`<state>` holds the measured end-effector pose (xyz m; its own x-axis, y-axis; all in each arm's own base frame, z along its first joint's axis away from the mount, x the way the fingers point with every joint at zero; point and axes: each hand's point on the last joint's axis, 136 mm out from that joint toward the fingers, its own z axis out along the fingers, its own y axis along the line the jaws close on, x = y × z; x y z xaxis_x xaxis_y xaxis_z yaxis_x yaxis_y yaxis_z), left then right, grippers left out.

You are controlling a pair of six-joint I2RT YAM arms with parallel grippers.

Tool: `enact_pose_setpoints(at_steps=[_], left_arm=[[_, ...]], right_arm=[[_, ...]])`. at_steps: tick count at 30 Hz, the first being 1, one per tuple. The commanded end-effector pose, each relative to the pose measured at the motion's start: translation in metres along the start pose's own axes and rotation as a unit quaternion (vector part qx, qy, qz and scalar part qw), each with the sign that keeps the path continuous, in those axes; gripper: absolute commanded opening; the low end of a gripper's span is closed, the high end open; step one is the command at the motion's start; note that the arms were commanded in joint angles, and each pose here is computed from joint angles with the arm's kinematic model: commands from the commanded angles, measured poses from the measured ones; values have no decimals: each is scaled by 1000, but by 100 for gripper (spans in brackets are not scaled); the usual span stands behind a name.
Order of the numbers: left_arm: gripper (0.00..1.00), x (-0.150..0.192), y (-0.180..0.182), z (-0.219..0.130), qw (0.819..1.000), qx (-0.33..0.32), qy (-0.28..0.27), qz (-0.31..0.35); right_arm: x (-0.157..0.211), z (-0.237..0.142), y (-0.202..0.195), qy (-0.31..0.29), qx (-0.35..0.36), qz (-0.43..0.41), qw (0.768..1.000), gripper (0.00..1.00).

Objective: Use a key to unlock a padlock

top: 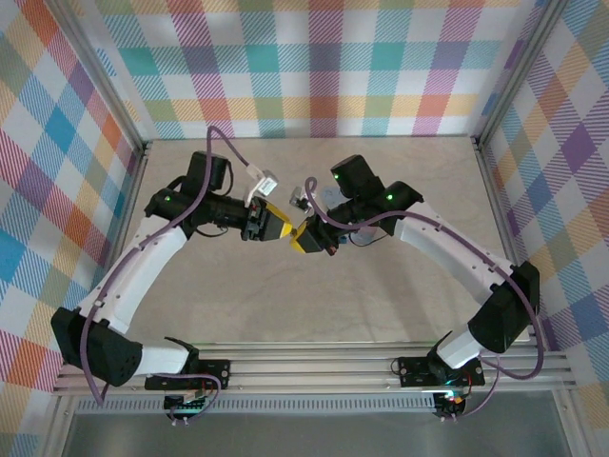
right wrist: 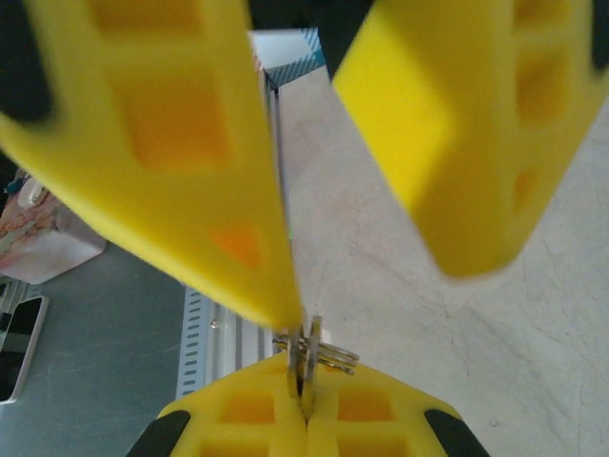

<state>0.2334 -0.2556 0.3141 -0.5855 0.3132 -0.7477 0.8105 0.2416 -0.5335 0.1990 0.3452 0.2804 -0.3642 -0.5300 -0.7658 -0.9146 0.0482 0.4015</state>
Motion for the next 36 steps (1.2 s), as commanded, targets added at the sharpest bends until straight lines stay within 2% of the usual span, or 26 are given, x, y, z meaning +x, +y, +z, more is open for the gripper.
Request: enact_pose_setpoints(at_steps=[1,4,9,12,13,14,16,17,19,21,23,25,29,32,36], left_arm=[[30,-5,-21,3,999,34,5,20],[23,-4,-22,8,999,39,14,18],[0,0,-18,13,999,42,24,8],[0,2,-16,15,999,41,31,-4],[0,3,-12,15,999,33,33,-9],[0,4,-7,16,999,18,34,-14],[0,6,20,16,997,-58,33,-38],[0,7,35,14,994,-96,30,-53],[0,7,67,7,981,-159,7,-108],[0,7,94,3,964,-182,-31,-189],[0,6,117,0,945,-184,-76,-261],[0,-1,127,4,935,-159,-110,-297],[0,-24,126,9,929,-117,-153,-316],[0,-40,114,3,933,-102,-166,-304],[0,-49,103,-5,927,-95,-188,-311]], right_arm=[[-3,-7,20,-10,-29,-18,999,0],[-2,-7,20,-11,-28,-17,999,0],[-3,-8,19,-18,-23,-23,999,0],[-2,-6,12,-19,-8,-21,1000,0],[-2,-6,8,-21,4,-20,1000,6],[-2,-6,3,-24,19,-17,999,17],[-6,-10,-13,-46,66,-4,997,42],[-7,-14,-20,-60,87,6,994,47],[-13,-28,-40,-111,137,58,983,53],[-12,-43,-62,-158,175,134,963,56],[-5,-53,-79,-190,187,212,940,54],[2,-56,-91,-205,190,274,920,54],[6,-58,-105,-236,192,346,888,62],[8,-59,-117,-274,182,404,854,70],[-9,-59,-119,-315,138,421,839,70]])
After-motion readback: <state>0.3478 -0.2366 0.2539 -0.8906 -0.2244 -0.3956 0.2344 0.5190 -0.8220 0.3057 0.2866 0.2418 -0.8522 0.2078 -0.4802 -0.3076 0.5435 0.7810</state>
